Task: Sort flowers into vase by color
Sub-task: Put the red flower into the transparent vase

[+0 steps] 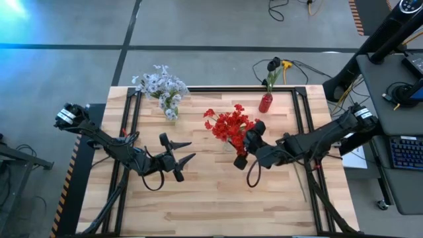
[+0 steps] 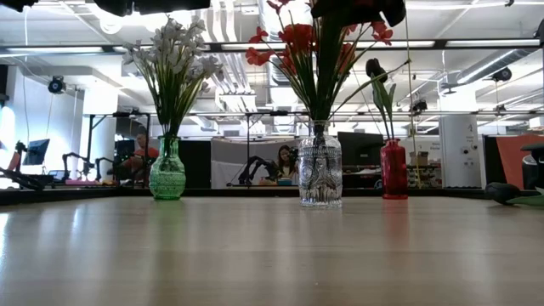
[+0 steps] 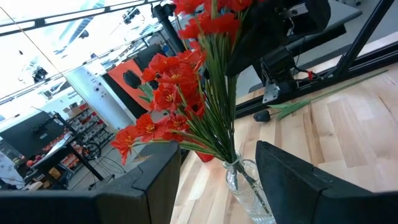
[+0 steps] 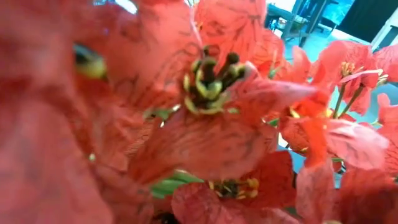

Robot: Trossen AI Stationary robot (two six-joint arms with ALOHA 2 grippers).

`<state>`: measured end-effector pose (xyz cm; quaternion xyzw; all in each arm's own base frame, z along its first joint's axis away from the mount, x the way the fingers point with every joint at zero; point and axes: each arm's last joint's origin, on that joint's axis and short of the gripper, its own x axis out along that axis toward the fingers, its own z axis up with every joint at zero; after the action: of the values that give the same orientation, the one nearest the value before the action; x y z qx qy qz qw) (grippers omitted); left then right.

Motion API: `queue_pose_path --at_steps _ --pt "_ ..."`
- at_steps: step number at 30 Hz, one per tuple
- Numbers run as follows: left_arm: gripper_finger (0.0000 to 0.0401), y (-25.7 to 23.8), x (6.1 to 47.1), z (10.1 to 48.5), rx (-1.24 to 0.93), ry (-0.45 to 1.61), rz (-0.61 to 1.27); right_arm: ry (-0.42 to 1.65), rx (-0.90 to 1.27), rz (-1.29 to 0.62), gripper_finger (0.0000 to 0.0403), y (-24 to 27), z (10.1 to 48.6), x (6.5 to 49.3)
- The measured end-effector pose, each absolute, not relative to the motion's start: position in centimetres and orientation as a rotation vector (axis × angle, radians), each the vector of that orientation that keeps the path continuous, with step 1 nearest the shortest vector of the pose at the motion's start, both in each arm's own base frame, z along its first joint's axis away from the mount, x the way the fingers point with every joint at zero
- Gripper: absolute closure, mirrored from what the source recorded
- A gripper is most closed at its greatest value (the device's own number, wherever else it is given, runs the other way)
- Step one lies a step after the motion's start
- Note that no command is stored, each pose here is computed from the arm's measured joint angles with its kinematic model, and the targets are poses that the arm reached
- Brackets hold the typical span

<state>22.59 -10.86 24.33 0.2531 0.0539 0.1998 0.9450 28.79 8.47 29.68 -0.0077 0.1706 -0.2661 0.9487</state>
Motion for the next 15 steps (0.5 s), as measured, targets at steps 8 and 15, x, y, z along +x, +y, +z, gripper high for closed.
queue_pose_path --at_steps 8,15 --pt "0.0210 -10.86 22.59 24.32 0.516 0.110 0.407 0.350 -0.014 -0.538 0.0209 8.48 29.58 28.79" --pt "0.0210 -10.86 22.59 24.32 0.516 0.111 0.407 0.373 -0.031 -0.546 0.0208 8.22 28.71 28.66"
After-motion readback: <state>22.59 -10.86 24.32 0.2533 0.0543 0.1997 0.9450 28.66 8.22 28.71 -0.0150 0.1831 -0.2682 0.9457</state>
